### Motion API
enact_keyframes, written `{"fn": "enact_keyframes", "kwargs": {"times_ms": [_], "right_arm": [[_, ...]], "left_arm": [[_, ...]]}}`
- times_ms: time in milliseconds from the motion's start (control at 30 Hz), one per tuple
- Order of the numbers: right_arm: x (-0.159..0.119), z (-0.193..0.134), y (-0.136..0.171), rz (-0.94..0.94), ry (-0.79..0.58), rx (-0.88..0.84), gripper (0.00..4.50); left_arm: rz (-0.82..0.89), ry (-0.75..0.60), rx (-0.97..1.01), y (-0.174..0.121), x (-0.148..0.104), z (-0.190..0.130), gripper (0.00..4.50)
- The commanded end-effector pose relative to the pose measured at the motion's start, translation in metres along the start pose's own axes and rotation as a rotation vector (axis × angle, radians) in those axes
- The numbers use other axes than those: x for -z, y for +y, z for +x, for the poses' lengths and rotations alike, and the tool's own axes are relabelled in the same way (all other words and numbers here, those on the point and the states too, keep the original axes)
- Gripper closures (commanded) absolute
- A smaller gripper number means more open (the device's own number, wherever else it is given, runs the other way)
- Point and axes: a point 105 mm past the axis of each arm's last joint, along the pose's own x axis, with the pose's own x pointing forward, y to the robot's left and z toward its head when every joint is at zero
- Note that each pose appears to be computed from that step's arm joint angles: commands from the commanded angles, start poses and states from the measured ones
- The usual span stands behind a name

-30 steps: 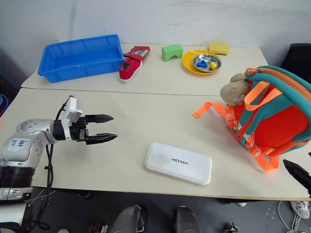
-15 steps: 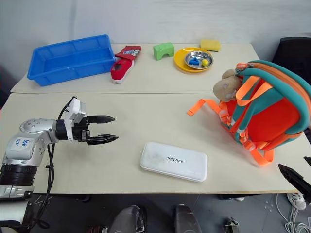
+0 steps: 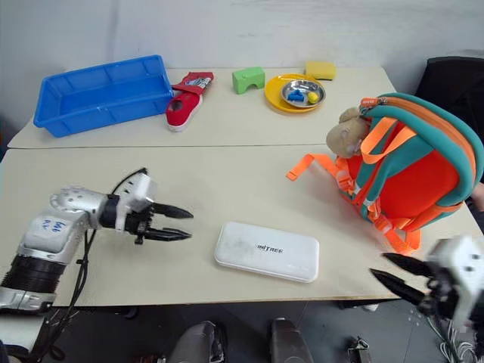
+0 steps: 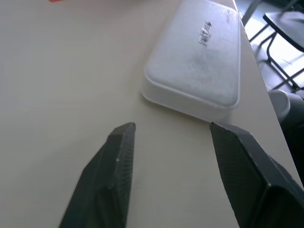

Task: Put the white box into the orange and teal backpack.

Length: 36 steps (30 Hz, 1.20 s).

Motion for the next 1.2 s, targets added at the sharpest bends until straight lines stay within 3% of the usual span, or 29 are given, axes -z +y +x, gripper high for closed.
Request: {"fn": "enact_keyframes", "kwargs": {"times_ms": [33, 100, 200, 433, 733, 967, 1067, 1133, 1200], "right_arm": [[0.0, 0.023, 0.009, -0.039, 0.007, -0.083, 3.76], [0.002, 0.036, 0.009, -0.051, 0.022, -0.121, 4.46], [0.006, 0.047, 0.005, -0.07, 0.06, -0.148, 4.5], [0.027, 0.065, -0.006, -0.121, 0.168, -0.154, 4.5], [0.017, 0.092, -0.022, -0.121, 0.092, -0.075, 4.5], [0.015, 0.088, -0.032, -0.119, 0.084, -0.035, 4.5], [0.02, 0.083, -0.028, -0.131, 0.102, -0.043, 4.5], [0.023, 0.081, -0.026, -0.141, 0.113, -0.041, 4.5], [0.025, 0.079, -0.025, -0.146, 0.115, -0.039, 4.5]], "left_arm": [[0.051, 0.023, 0.005, 0.004, -0.001, 0.015, 3.07], [0.064, 0.018, 0.014, 0.004, -0.002, 0.024, 3.71], [0.075, 0.016, 0.019, 0.003, -0.003, 0.033, 4.47], [0.083, -0.003, 0.048, -0.003, -0.006, 0.049, 4.47], [0.124, 0.002, 0.156, -0.025, -0.007, 0.062, 4.47], [-0.015, 0.04, 0.052, -0.01, 0.009, 0.058, 4.47], [-0.201, 0.025, -0.03, 0.006, 0.02, 0.048, 3.86], [-0.418, -0.004, -0.072, 0.015, 0.023, 0.04, 3.3], [-0.583, -0.025, 0.016, 0.003, 0.018, 0.027, 2.72]]}}
